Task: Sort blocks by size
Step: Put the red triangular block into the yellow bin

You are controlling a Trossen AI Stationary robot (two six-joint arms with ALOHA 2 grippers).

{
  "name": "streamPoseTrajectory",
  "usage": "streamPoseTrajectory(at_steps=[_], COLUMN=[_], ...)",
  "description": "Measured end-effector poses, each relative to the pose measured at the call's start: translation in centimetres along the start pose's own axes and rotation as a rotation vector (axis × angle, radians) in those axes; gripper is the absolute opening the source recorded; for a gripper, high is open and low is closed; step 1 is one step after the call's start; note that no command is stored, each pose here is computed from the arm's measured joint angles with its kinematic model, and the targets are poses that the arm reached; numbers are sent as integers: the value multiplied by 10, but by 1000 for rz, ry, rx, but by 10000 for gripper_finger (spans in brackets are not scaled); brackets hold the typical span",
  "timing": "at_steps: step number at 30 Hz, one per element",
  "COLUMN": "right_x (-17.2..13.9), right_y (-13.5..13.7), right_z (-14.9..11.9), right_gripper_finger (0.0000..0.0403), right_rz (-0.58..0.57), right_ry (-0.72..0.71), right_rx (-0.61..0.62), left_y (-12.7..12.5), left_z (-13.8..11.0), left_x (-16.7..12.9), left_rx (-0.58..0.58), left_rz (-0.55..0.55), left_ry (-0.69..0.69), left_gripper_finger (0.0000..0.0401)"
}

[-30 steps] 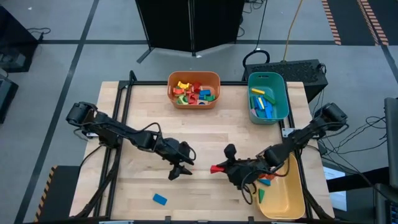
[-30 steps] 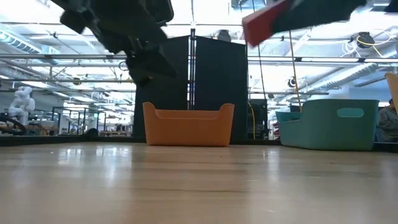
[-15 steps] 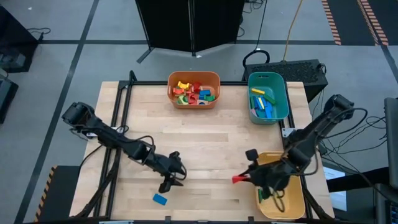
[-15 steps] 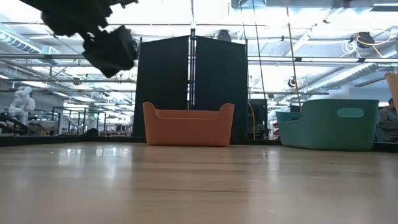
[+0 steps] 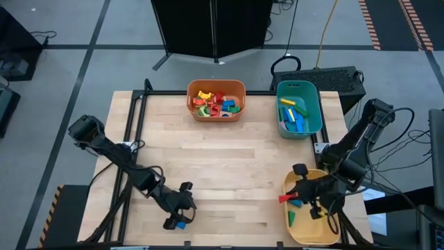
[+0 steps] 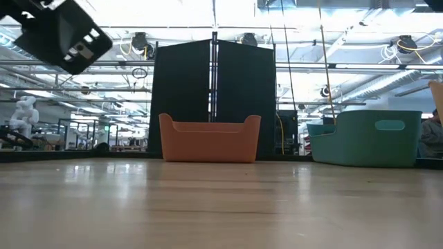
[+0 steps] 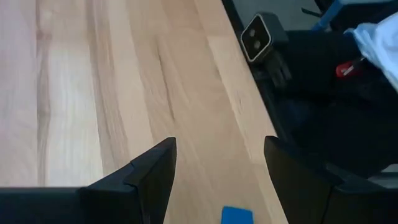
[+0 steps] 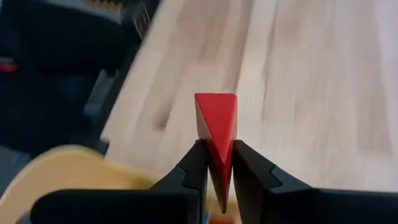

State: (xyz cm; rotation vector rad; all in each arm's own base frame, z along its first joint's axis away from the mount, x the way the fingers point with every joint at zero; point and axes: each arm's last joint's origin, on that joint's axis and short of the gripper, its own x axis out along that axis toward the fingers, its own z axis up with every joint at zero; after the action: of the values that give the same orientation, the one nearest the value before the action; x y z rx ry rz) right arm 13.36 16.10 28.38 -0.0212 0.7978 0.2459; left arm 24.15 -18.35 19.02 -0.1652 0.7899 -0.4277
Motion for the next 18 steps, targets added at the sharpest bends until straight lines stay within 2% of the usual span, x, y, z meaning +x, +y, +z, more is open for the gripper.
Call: streamPoseTrajectory(at_steps=[5,12,15,18], right_x=[-2,-5,-7,-6], right_y=[-1,8,9,5], right_z=[-9,-15,-18,-26], right_gripper_finger=[43,43,43,48], right_rz=[62,149,139,45], right_ry=[149,251,274,346], right_rx=[164,356,420,519], left_y=[-12,-26,-31,-36], left_z=[-7,-15,-18,-23], left_x=[-1,-2,-3,-3], left_rx=[-7,-12,-23,-6], left_rz=[-9,-31,-27,-20], left_ry=[17,27,30,37], left_gripper_finger=[242,242,242,242])
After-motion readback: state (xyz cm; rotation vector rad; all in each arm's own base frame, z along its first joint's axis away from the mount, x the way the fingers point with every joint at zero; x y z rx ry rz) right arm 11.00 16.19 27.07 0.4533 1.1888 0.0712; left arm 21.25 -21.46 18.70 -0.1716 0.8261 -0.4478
